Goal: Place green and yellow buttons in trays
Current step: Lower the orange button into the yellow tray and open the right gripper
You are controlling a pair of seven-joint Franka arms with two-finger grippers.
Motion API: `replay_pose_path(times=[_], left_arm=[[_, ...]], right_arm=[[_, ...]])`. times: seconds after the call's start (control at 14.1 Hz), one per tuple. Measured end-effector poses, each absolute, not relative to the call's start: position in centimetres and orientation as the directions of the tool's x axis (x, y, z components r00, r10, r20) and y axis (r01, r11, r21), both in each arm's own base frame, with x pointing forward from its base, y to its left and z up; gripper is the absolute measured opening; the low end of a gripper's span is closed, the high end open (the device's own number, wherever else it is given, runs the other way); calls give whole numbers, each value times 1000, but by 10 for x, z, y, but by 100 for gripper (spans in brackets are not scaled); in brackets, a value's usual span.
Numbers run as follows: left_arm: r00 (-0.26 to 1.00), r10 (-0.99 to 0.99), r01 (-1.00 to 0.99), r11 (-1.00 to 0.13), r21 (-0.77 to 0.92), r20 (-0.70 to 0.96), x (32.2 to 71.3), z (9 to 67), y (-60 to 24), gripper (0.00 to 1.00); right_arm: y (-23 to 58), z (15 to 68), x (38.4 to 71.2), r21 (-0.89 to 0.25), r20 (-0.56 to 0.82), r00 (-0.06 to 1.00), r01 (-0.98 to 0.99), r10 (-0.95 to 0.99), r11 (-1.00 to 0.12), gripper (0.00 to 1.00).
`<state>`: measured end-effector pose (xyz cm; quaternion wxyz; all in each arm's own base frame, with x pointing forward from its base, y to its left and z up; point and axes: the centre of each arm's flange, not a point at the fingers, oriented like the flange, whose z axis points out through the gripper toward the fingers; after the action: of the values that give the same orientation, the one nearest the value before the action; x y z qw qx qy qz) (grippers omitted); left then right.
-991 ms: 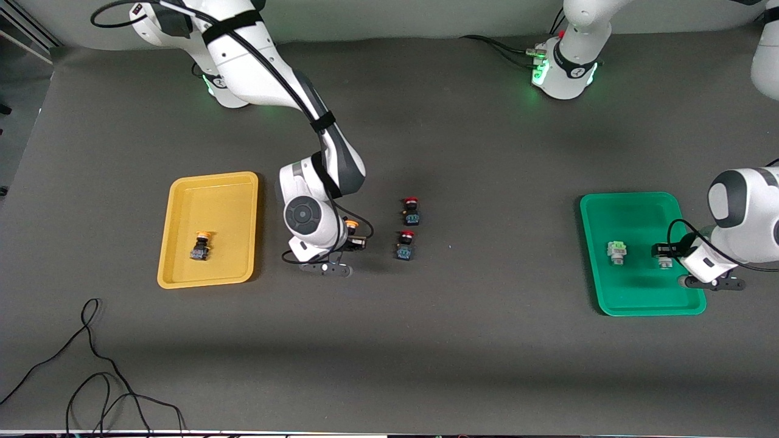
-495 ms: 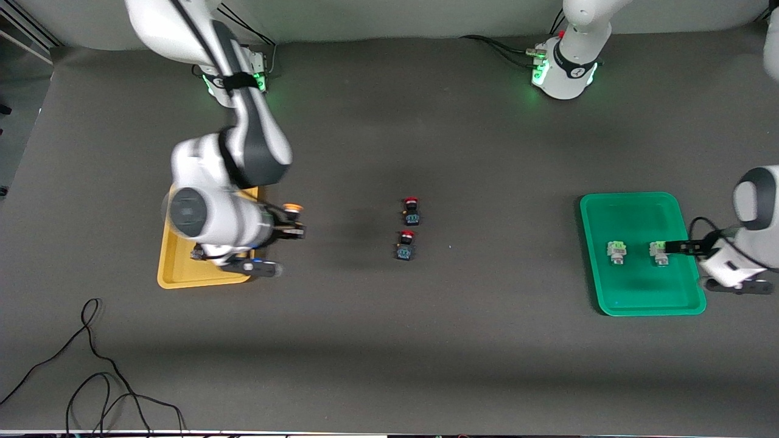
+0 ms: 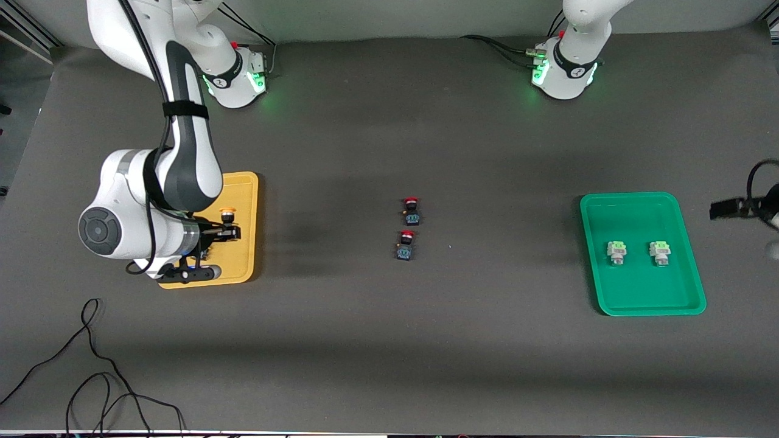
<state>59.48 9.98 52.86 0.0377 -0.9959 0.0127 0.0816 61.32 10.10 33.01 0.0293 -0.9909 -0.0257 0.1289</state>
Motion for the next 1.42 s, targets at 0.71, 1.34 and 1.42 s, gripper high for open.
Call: replay_pose_path(times=[0.71, 1.34, 1.42], left_arm=[[989, -134, -135, -991, -18, -66, 548, 622, -20, 100], [992, -116, -116, -993, -11, -46, 539, 634, -32, 100], [992, -115, -116, -993, -10, -48, 539, 635, -31, 100]], right_arm=[[51, 210, 574, 31, -141, 988, 72, 67, -997, 41], [44, 245, 581, -71, -162, 985, 40, 51, -997, 98], [36, 270, 587, -99, -173, 984, 25, 42, -995, 100]])
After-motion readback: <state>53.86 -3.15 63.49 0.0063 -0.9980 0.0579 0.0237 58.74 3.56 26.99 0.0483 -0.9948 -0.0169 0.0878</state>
